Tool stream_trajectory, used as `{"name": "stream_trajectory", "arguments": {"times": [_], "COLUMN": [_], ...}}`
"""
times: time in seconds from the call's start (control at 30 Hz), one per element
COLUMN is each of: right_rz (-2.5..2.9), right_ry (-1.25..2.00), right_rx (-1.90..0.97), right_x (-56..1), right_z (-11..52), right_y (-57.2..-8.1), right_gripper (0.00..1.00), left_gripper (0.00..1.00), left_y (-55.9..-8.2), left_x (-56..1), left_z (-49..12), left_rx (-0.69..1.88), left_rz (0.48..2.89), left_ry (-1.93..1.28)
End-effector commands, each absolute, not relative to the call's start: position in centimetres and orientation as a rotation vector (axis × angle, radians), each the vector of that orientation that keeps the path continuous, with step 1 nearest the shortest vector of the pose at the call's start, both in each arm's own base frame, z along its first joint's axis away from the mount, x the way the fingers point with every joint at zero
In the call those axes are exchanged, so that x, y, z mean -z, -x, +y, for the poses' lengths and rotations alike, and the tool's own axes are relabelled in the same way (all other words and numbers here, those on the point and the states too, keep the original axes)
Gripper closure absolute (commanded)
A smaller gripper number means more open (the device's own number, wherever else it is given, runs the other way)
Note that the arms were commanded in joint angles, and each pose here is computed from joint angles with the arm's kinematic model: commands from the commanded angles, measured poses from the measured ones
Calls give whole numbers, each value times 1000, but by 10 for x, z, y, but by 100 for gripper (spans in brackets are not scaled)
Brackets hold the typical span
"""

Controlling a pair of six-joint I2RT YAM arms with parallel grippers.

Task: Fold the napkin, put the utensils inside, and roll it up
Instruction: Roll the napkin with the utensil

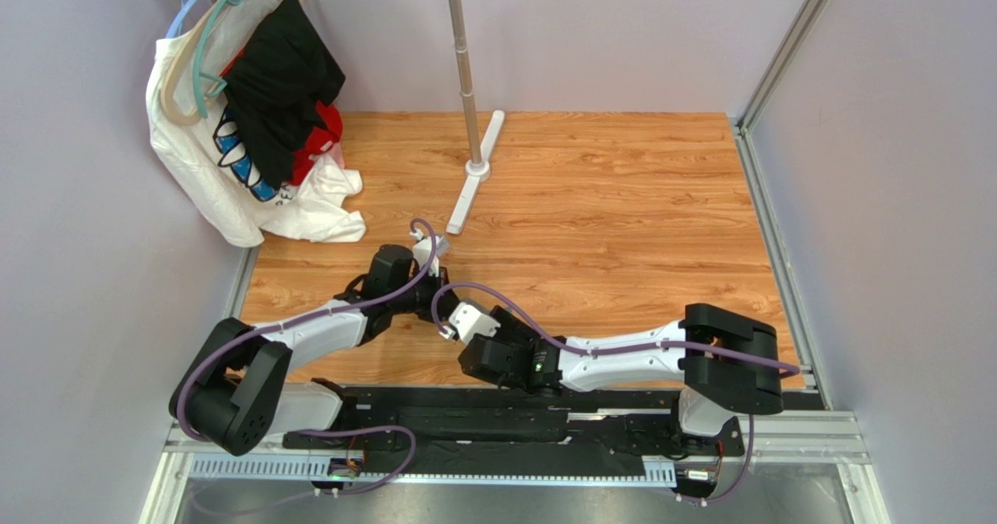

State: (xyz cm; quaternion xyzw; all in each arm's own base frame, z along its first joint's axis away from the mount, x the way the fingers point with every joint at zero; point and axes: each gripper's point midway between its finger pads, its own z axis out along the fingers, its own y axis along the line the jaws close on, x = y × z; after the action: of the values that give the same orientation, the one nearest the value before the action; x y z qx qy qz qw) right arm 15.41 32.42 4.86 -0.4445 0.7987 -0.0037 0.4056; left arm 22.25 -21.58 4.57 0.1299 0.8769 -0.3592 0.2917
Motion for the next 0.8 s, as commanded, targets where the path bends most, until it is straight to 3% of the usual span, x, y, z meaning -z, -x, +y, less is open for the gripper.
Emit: {"name": "stream_trajectory", "arguments": {"times": [0.0, 0.3, 0.4, 0.43, 0.5, 0.53, 0.63, 0.77], "right_rz": [2010, 2126, 2193, 2230, 2283, 2311, 2388, 2488], "right_ry": [1088, 1169, 1185, 1194, 1209, 1196, 1180, 1150], "right_rx": [-11, -75, -128, -161, -235, -244, -331, -519], "right_x": [-46, -15, -5, -1, 2, 2, 4, 2], "right_z": [330, 325, 324, 323, 326, 322, 318, 317], "right_y": [-164, -158, -153, -151, -144, -147, -146, -143], "right_gripper": [31, 34, 56, 58, 65, 67, 72, 74], "left_gripper": [100, 100, 100, 99, 89, 75, 50, 37], "left_y": [-226, -225, -225, -226, -226, -228, -236, -239], "left_x": [-51, -56, -57, -58, -61, -65, -78, -93], "left_z": [-218, -220, -221, -221, -220, -219, -212, -198], "left_rx": [961, 977, 983, 982, 976, 963, 900, 825], "left_rz": [2321, 2305, 2302, 2300, 2296, 2285, 2258, 2222], "left_ry": [-389, -407, -409, -404, -396, -381, -329, -262]}}
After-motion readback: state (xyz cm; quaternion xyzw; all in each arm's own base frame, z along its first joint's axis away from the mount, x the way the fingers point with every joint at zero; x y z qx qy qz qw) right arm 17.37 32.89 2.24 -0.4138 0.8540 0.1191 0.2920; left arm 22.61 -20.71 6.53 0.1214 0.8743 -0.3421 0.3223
